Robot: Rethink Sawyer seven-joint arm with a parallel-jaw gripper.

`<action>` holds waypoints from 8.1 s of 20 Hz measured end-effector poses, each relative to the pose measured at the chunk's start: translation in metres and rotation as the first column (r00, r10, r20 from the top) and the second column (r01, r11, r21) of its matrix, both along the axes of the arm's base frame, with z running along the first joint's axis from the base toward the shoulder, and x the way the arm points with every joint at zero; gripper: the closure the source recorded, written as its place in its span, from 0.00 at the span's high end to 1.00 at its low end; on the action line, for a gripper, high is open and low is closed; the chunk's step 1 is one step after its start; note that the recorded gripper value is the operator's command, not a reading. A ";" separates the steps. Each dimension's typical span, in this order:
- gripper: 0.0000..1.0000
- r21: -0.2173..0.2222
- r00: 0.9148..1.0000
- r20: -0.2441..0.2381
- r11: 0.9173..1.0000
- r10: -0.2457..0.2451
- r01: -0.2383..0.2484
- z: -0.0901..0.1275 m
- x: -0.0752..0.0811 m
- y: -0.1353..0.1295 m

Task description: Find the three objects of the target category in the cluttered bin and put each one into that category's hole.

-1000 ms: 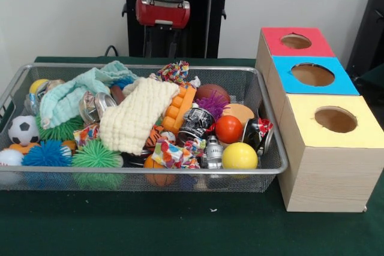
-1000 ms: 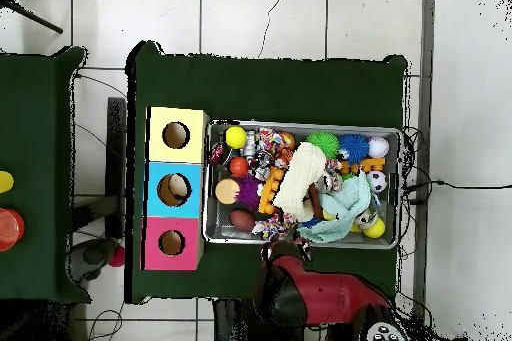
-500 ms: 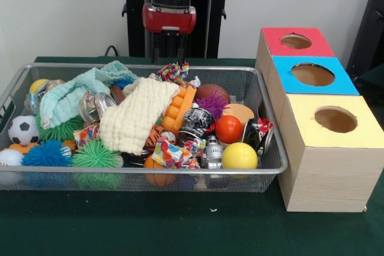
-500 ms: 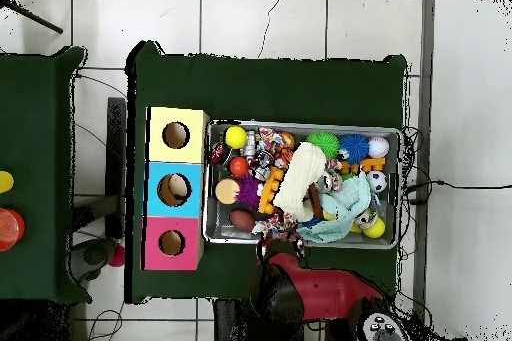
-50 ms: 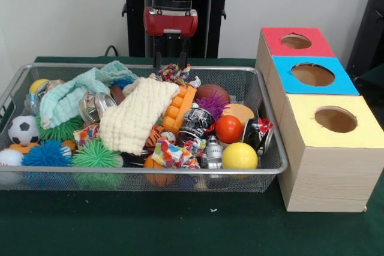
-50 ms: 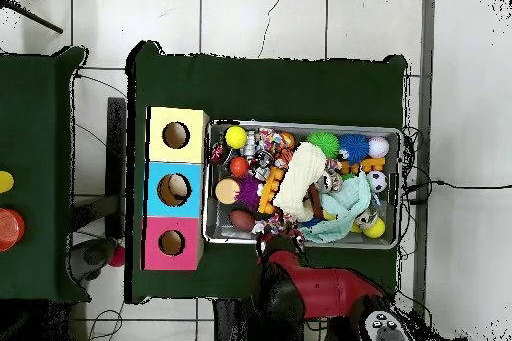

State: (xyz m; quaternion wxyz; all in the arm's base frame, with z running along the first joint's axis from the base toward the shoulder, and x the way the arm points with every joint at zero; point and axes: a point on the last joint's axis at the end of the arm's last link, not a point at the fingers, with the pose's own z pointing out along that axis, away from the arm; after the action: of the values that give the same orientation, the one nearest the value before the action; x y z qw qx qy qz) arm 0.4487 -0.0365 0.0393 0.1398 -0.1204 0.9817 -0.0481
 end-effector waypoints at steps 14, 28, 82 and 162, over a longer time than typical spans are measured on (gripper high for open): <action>1.00 0.036 1.000 -0.007 0.999 -0.010 0.010 -0.024 -0.010 0.009; 0.00 0.046 0.999 -0.041 0.999 0.018 -0.016 -0.035 -0.019 0.028; 0.00 0.128 0.996 -0.057 0.989 -0.064 0.071 0.176 0.134 0.130; 0.00 0.012 0.978 0.170 0.992 -0.124 0.123 0.118 0.185 0.255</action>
State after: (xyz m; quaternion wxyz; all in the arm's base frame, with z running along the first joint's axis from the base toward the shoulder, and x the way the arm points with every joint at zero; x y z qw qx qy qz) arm 0.6332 0.2185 0.1569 0.2201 -0.0545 0.9717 -0.0660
